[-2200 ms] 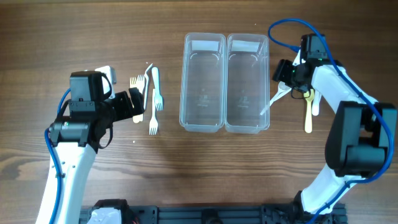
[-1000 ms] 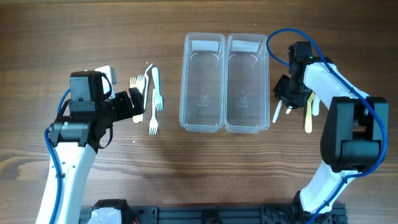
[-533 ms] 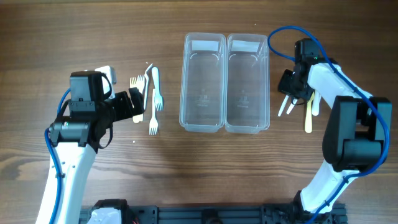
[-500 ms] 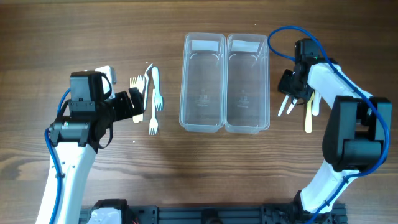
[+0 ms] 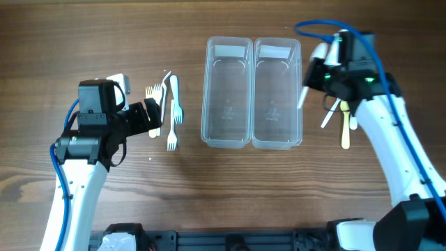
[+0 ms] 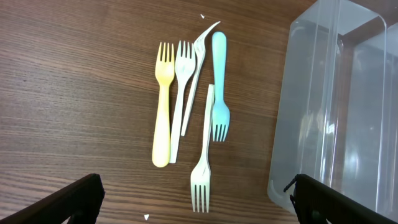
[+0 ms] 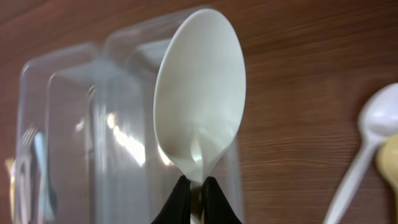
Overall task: Pack container
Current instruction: 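Carry the white spoon into the right container and release it, then return the right gripper to the spoons and grasp another white spoon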
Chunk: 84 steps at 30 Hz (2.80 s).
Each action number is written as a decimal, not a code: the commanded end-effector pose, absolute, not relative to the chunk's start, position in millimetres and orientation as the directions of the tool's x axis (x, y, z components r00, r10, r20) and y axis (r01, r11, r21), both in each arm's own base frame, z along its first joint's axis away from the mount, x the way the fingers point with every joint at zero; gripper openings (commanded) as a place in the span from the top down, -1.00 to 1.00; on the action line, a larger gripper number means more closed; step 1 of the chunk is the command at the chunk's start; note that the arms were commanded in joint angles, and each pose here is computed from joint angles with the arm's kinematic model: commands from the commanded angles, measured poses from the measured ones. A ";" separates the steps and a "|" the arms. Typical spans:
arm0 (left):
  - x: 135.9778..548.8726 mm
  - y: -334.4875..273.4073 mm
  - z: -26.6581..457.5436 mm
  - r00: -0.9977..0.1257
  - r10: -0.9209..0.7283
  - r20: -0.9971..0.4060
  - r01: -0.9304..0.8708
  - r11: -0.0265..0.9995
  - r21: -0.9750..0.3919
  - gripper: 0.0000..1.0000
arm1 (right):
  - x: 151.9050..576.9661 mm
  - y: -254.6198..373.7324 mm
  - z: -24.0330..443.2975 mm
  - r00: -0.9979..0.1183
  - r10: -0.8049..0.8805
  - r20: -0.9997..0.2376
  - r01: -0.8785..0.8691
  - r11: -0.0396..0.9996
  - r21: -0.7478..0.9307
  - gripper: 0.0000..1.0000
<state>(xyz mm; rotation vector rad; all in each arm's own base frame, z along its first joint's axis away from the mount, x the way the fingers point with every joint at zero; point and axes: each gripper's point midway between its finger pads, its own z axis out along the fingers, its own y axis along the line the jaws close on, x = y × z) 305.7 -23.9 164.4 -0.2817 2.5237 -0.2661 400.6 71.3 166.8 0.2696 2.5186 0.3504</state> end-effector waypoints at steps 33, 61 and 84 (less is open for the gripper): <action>310.3 -24.1 171.5 -0.803 -0.249 -0.542 -0.124 0.959 -0.256 -1.00 | 368.1 -61.9 126.0 -0.784 0.507 -0.358 0.480 0.861 0.167 -0.23; 310.3 -24.2 171.5 -0.803 -0.249 -0.542 -0.124 0.959 -0.256 -0.99 | 371.2 -51.8 -19.7 -0.844 0.530 -0.078 0.527 0.848 0.054 0.38; 310.3 -24.2 171.5 -0.803 -0.249 -0.542 -0.124 0.959 -0.256 -1.00 | 393.9 16.6 130.8 -0.858 0.318 -0.403 0.230 0.940 0.253 0.91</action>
